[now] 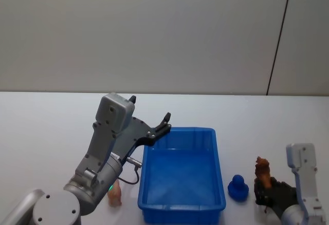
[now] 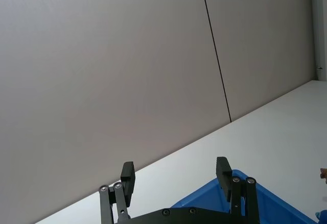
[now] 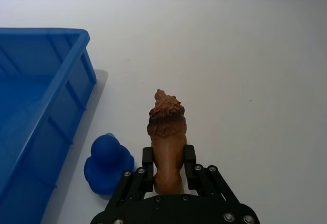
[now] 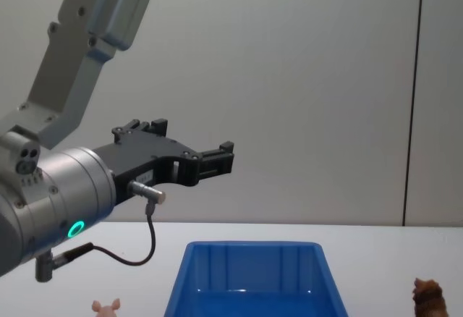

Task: Pick up the two dolls from the table and place them into the box.

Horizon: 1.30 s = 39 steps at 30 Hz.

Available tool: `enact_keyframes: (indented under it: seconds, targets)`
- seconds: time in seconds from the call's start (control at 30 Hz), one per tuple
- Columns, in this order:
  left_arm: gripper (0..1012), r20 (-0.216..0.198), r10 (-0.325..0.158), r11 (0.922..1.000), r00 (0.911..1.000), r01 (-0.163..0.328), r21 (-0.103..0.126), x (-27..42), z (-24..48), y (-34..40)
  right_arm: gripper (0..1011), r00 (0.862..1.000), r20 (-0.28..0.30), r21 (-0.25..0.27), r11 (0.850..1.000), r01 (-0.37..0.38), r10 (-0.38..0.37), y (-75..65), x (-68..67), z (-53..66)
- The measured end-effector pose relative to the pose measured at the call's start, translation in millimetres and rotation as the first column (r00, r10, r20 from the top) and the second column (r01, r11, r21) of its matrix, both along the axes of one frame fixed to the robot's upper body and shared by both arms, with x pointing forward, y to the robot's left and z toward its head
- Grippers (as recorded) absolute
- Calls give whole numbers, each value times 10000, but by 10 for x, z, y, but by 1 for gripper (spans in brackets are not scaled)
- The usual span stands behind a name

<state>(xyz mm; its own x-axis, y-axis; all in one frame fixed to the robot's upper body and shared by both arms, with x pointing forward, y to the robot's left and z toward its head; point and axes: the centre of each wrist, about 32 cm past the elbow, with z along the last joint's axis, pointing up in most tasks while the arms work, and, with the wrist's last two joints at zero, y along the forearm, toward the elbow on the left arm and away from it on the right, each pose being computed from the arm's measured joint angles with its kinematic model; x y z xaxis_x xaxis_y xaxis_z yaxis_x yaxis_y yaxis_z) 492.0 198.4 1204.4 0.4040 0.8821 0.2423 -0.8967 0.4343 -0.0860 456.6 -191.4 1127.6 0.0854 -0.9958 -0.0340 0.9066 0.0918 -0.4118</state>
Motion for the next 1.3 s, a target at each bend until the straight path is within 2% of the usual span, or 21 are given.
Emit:
enact_keyframes:
  seconds: [0.2, 0.43, 0.7, 0.77, 1.1, 1.3]
  targets:
    - [1001, 1, 1, 10000, 10000, -1, 4, 0, 0, 1, 334, 9998, 167, -60, 9999, 93, -92, 2, 2, 49]
    - [1001, 1, 0, 10000, 10000, 0, 2, 0, 0, 1, 334, 9977, 675, -85, 10000, 51, -45, 3, 0, 133]
    - [1001, 1, 0, 10000, 10000, 0, 1, 0, 0, 0, 334, 9864, 1518, 132, 9978, -649, 622, -3, 12, 260]
    - [1001, 1, -1, 10000, 10000, 1, 1, 0, 0, 0, 334, 9852, 1565, 157, 9972, -725, 692, -3, 14, 266]
    - [1001, 1, 0, 10000, 10000, 0, 3, 0, 0, 1, 334, 9593, 2192, 475, 9801, -1928, 1781, 24, 69, 373]
    - [1001, 1, 0, 10000, 10000, 0, 3, 0, 0, 1, 334, 9300, 2493, 708, 9526, -2958, 2702, 84, 137, 420]
